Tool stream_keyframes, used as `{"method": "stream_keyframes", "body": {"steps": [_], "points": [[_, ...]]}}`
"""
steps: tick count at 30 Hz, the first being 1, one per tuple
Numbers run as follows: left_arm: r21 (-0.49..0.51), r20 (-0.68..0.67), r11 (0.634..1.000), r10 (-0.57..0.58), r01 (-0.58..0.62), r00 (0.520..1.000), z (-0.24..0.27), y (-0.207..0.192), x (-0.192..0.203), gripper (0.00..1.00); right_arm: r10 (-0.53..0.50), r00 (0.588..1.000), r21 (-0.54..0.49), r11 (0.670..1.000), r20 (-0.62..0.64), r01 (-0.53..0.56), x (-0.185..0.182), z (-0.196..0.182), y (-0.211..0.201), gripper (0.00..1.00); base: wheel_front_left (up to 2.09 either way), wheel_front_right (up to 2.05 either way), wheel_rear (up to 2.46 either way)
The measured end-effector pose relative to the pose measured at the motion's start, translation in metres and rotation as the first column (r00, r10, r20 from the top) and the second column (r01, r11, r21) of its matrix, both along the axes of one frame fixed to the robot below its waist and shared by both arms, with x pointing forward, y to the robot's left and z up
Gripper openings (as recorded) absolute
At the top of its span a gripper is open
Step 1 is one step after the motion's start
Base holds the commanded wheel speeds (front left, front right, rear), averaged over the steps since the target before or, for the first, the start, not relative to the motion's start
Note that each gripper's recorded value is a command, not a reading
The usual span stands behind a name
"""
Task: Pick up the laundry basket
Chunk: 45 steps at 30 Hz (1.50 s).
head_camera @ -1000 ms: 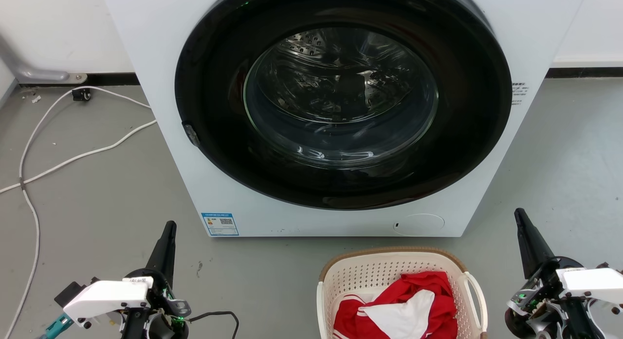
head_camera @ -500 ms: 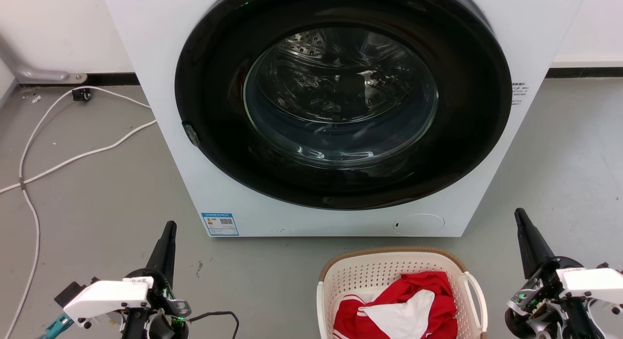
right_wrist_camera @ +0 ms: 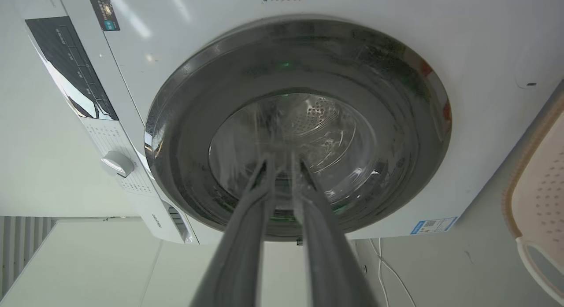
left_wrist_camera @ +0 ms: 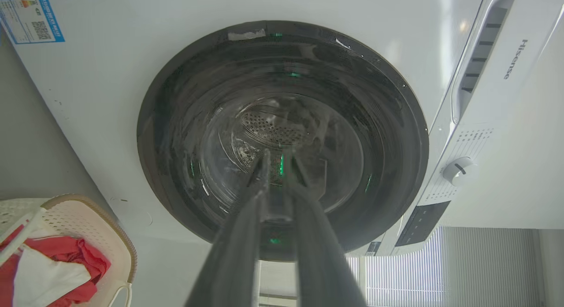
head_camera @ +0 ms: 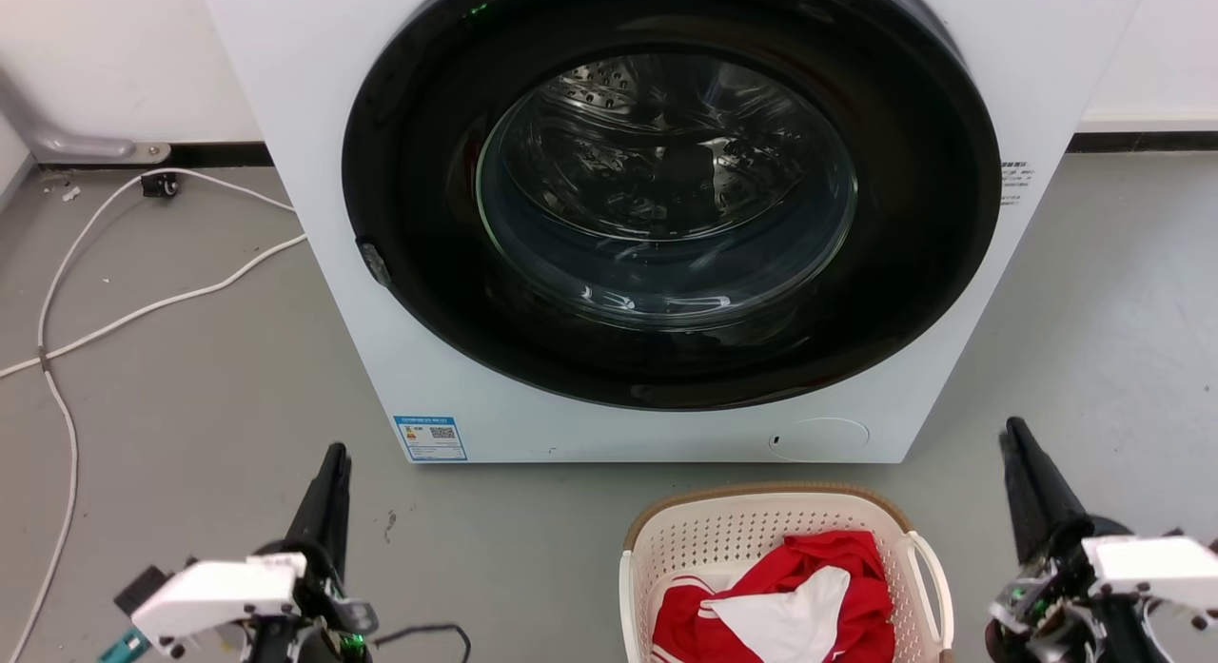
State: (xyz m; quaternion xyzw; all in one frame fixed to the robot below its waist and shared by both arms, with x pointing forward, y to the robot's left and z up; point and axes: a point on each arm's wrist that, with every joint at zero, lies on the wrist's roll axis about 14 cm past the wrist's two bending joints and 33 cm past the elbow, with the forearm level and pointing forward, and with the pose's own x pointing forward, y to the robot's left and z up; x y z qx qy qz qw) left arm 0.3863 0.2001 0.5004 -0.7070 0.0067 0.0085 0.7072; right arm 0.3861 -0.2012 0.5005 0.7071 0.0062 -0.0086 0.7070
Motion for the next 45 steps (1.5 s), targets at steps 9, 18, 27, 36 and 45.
{"method": "stream_keyframes", "body": {"steps": [9,18,27,36,45], "points": [[0.01,-0.032,1.0,0.005,-0.004,0.999,-0.011,-0.007,-0.004,1.0,-0.012,0.999,-0.009,1.0,-0.031,0.012,-0.005,-0.011,0.003,1.0,0.0,0.0,0.0],[0.184,-0.001,0.983,0.012,-0.011,1.0,0.001,-0.007,0.001,1.0,-0.012,1.0,-0.109,0.994,-0.028,0.008,-0.004,-0.009,0.008,1.0,0.0,0.0,0.0],[0.357,0.048,0.934,0.007,-0.024,0.999,0.019,-0.01,0.006,1.0,-0.014,1.0,-0.336,0.942,0.006,0.015,-0.001,0.003,0.006,1.0,0.0,0.0,0.0],[0.523,0.078,0.852,-0.016,-0.028,0.997,0.031,-0.02,0.01,1.0,-0.001,0.999,-0.536,0.844,0.046,0.026,0.001,0.015,0.01,1.0,0.0,0.0,0.0],[0.681,0.081,0.732,-0.037,-0.028,0.996,0.032,-0.03,0.01,1.0,0.027,0.997,-0.73,0.683,0.071,0.033,0.001,0.022,0.017,1.0,0.0,0.0,0.0]]}}
